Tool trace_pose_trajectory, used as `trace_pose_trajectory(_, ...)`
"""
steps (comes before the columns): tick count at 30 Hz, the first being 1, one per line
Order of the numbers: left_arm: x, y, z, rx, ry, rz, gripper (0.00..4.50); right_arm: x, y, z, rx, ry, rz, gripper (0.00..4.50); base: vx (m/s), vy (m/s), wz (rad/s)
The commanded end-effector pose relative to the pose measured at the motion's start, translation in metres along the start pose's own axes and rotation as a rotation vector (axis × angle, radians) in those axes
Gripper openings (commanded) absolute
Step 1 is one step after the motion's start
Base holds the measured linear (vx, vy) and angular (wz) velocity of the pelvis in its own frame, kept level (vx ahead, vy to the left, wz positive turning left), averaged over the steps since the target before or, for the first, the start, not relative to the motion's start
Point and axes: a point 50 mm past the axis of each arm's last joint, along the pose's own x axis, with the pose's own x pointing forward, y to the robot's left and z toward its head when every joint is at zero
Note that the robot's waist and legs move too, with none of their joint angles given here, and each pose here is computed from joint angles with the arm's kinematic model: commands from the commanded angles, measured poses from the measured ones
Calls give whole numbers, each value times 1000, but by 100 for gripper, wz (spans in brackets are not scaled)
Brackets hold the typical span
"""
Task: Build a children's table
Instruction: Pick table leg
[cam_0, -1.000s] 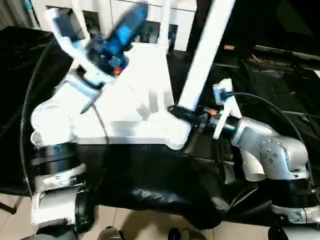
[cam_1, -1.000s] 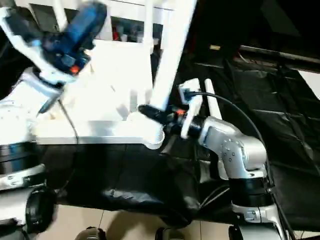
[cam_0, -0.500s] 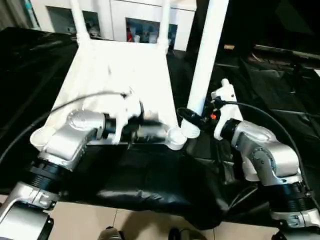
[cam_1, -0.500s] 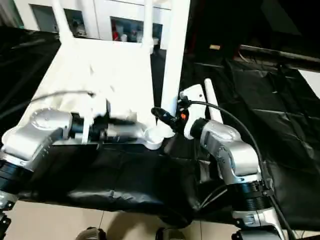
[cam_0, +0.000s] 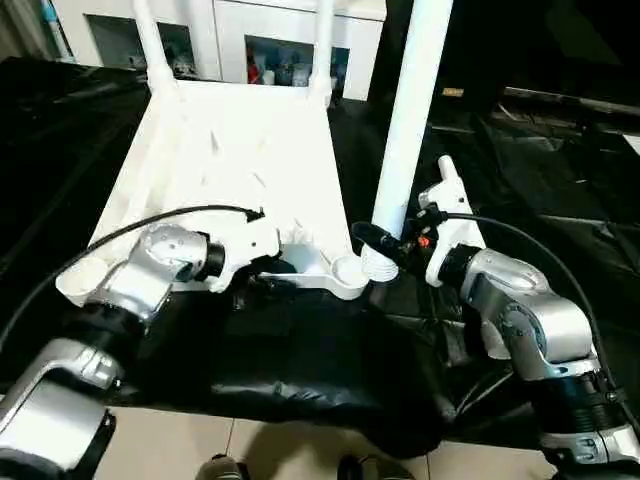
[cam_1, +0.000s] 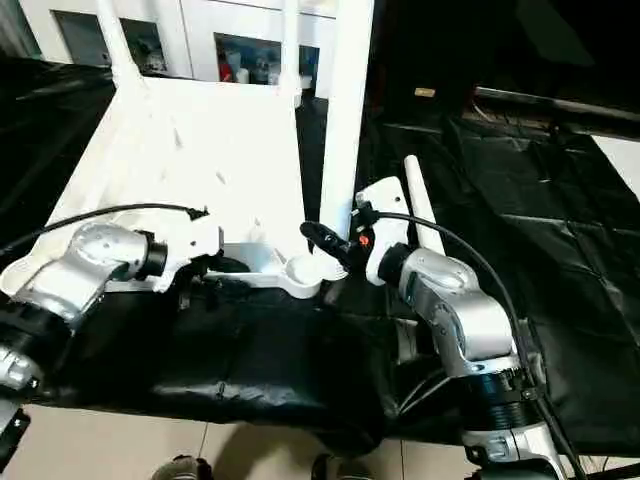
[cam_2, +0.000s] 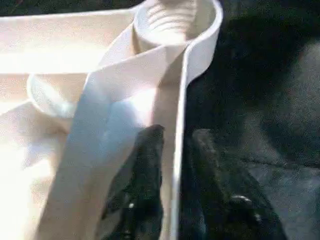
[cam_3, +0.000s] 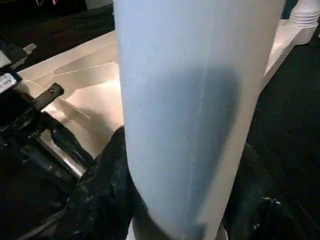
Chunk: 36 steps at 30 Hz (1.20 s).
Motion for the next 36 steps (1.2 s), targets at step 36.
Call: trace_pose_trajectory(36, 25, -20, 10, -13, -142, -128, 0, 12, 1, -19, 63, 75, 86, 187, 0, 0, 0)
